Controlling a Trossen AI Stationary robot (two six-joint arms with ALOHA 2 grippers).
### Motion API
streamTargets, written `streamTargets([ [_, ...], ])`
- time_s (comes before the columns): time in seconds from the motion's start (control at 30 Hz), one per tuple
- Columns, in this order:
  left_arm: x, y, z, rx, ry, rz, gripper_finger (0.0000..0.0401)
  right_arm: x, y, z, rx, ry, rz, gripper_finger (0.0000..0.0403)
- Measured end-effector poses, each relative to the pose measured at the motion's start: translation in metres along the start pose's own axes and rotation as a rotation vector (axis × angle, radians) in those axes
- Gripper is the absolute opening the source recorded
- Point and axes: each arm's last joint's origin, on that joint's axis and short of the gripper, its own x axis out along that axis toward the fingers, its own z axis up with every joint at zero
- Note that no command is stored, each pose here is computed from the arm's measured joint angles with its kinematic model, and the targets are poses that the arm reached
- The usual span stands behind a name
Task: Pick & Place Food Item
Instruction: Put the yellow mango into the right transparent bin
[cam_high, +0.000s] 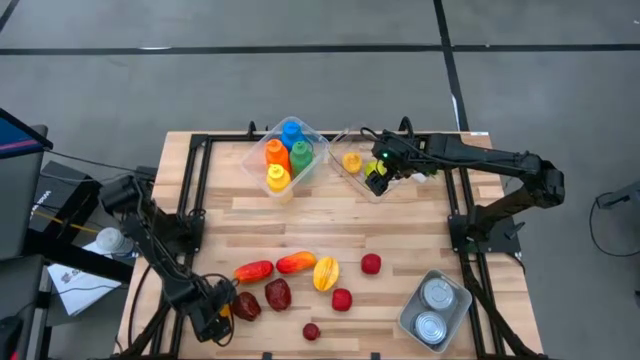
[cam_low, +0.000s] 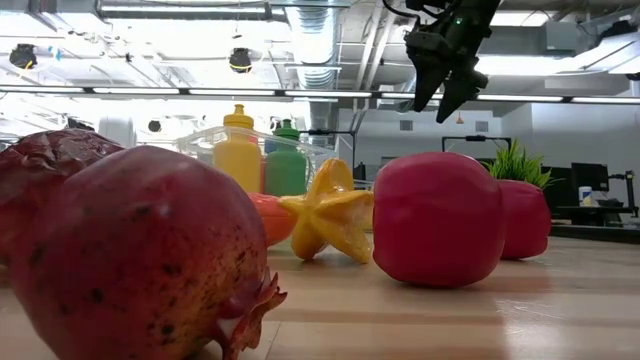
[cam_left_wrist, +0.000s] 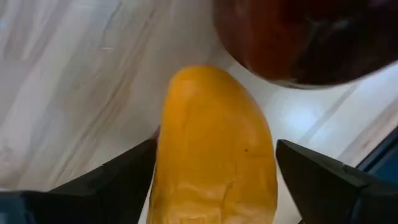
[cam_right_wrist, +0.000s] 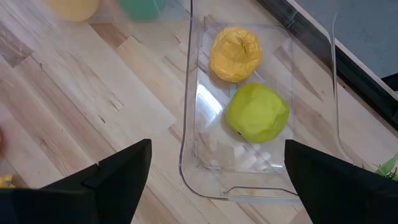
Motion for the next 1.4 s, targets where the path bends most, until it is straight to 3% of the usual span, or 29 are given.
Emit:
streamTargets([
  [0.27, -0.009, 0.007, 0.001, -0.066, 0.045, 0.033, 0.0206, 0.000, 0.002, -0.001, -0.018, -0.001, 0.003, 0.0356],
  [0.47, -0.045, 0.013, 0.004, -0.124, 0.005, -0.071, 0.0203, -0.003, 0.013, -0.004, -0.040, -0.011, 0.035, 0.0356],
  [0.63, -0.086, 0.019, 0.006, -0.178, -0.107, -0.282, 0.0244, -0.009, 0.034, -0.007, -0.072, -0.057, 0.139, 0.0356],
  [0.87, -0.146, 0.044, 0.018, -0.300, -0.472, -0.602, 0.0224, -0.024, 0.073, -0.010, -0.087, -0.210, 0.316, 0.0356],
  [1.03, -0.180, 0.065, 0.031, -0.422, -0.762, -0.767, 0.0225, -0.046, 0.107, -0.011, -0.178, -0.409, 0.496, 0.0356],
  [1.2, -0.206, 0.073, 0.050, -0.420, -1.005, -0.808, 0.0244, -0.067, 0.127, -0.009, -0.118, -0.572, 0.666, 0.0356],
  [1.4, -0.228, 0.067, 0.089, -0.307, -1.312, -0.702, 0.0236, -0.076, 0.132, -0.004, 0.084, -0.595, 0.776, 0.0356],
])
